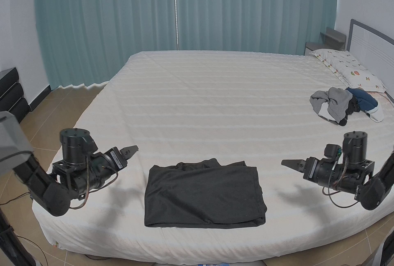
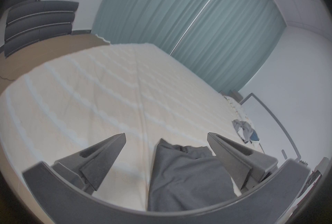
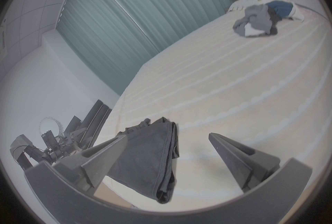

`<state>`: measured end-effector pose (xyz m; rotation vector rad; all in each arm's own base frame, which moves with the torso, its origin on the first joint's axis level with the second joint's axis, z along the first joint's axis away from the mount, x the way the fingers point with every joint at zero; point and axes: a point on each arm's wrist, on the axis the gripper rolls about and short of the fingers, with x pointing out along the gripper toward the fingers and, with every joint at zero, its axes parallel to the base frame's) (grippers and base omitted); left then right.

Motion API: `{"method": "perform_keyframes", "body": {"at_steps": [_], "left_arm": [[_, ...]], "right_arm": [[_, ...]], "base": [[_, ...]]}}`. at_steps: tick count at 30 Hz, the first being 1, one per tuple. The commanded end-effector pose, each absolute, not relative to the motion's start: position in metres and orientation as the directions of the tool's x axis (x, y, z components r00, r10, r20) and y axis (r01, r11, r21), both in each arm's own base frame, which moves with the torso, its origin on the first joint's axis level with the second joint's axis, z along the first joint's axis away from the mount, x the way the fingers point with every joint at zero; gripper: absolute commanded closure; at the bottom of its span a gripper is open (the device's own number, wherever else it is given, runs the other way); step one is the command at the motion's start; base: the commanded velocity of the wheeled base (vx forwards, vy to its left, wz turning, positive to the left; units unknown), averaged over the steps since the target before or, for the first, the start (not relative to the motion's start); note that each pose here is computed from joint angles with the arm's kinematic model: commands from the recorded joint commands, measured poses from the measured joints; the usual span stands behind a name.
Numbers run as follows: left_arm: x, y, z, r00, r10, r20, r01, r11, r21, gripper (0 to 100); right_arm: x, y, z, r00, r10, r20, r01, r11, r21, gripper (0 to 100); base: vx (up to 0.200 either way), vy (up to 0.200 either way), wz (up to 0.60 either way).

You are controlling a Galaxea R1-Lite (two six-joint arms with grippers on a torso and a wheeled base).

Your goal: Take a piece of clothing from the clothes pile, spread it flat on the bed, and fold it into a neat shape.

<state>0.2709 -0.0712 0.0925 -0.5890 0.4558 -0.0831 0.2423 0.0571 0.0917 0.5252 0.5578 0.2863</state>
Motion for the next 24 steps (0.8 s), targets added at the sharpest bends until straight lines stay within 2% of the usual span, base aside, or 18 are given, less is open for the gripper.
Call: {"method": "perform_keyframes", "body": {"at_steps": [1,6,7,10,14,20,24], "left_arm": [[0.179,-0.035,0.178,0.989,-0.111,-0.102,0.044,0.861,-0.507,0],[0.124,-0.022,0.198,0.998,-0.052,-0.036,0.03,0.891,-0.453,0],[0.124,-0.022,0.198,0.998,-0.052,-0.036,0.03,0.891,-0.453,0],[0.073,-0.012,0.21,0.998,-0.043,0.05,0.058,0.924,-0.379,0],[0.036,-0.003,0.204,0.998,-0.001,0.06,0.018,0.96,-0.278,0],[0.0,0.007,0.19,0.991,0.1,0.085,-0.076,0.965,-0.25,0],[-0.02,0.011,0.18,0.988,0.114,0.108,-0.089,0.972,-0.216,0]], "right_arm": [[0.14,0.017,0.173,0.929,0.277,-0.246,-0.146,0.883,0.445,0],[0.083,0.01,0.194,0.954,0.26,-0.15,-0.187,0.906,0.379,0],[0.083,0.01,0.194,0.954,0.26,-0.15,-0.187,0.906,0.379,0],[0.046,0.008,0.186,0.956,0.26,-0.138,-0.214,0.935,0.282,0],[0.021,0.006,0.173,0.95,0.282,-0.136,-0.256,0.95,0.181,0],[-0.008,0.003,0.162,0.945,0.31,-0.102,-0.293,0.944,0.151,0],[-0.03,0.001,0.149,0.946,0.313,-0.087,-0.303,0.946,0.115,0]], "base": [[0.0,0.0,0.0],[0.0,0.0,0.0],[0.0,0.0,0.0],[0.0,0.0,0.0],[0.0,0.0,0.0],[0.0,0.0,0.0],[0.0,0.0,0.0]]}}
